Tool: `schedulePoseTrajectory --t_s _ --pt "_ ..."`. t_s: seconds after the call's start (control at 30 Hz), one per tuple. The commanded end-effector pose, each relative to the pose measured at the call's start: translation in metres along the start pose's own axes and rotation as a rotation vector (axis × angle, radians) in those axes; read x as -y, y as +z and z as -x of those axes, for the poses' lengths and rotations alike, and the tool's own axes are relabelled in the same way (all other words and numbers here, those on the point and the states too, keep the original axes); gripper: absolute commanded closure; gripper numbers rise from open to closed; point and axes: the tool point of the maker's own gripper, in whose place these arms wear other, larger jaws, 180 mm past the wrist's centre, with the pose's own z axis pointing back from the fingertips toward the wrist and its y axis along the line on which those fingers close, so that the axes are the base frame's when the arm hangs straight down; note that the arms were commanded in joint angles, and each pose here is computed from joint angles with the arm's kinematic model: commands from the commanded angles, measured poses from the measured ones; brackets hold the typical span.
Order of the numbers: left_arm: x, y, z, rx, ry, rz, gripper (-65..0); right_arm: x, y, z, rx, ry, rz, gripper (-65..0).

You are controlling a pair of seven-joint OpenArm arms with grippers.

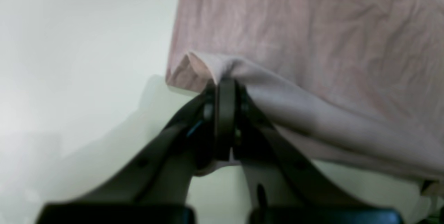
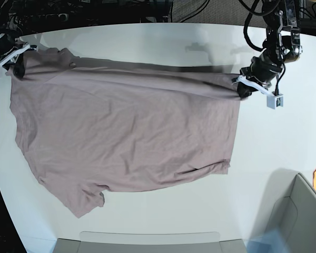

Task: Fold the T-shirt properly
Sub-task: 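Drag the held shoulders over the shirt toward the hem, then release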

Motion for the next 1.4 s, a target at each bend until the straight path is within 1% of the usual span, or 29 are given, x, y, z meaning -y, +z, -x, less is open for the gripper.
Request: schedulePoseTrajectory --t_s 0.0,0.03,0.2,0.3,0.4,0.57,0.73,0.9,0.97,1.1,1.2,1.3,1.37 --pt "0.007 0.002 -0.022 0.061 -0.023 0.019 0.0 0.0 0.001 -0.015 0.041 0.035 -0.001 0.0" --pt "0.009 0.0 -0.026 0.068 -0.023 0.022 0.0 -0.004 -0.003 -0.017 0.044 0.042 -0.013 0.0" --pt "-0.005 -0.024 -0.037 0.03 0.028 0.007 0.0 -0.016 -0.024 -0.029 0.027 0.139 -0.021 0.0" --pt "-0.006 -0.031 -0.05 0.044 0.043 0.008 0.0 -0.028 -0.038 -0.039 0.035 0.18 -0.036 0.0" --pt "-0.005 -0.036 -0.064 0.063 0.052 0.013 0.0 -0.035 -0.053 -0.044 0.027 0.2 -0.047 0.0" --pt "0.007 -0.054 -0.07 0.036 0.037 0.039 0.0 -0.033 -0.073 -0.054 0.027 0.204 -0.034 0.0" --pt "0.02 -0.068 -0.081 0.025 0.023 0.063 0.0 -0.024 -0.086 -0.067 0.041 0.178 -0.025 0.0" --pt "0.019 -0.08 -0.092 0.02 0.039 0.06 0.0 -0.019 -0.1 -0.076 0.017 0.234 -0.022 0.0" --pt "0.021 -0.081 -0.099 0.031 0.041 0.062 0.0 -0.017 -0.106 -0.081 0.015 0.24 -0.023 0.0" --pt "0.022 -0.083 -0.112 0.046 0.046 0.065 0.0 -0.01 -0.116 -0.097 0.029 0.226 -0.019 0.0" --pt "0.019 -0.089 -0.116 0.035 0.062 0.058 0.0 -0.003 -0.123 -0.106 0.037 0.206 -0.016 0.0" --pt "0.021 -0.1 -0.113 0.0 0.06 0.054 0.0 -0.005 -0.134 -0.11 0.026 0.198 -0.035 0.0" --pt "0.024 -0.104 -0.116 0.013 0.051 0.056 0.0 -0.004 -0.139 -0.111 0.012 0.203 -0.042 0.0"
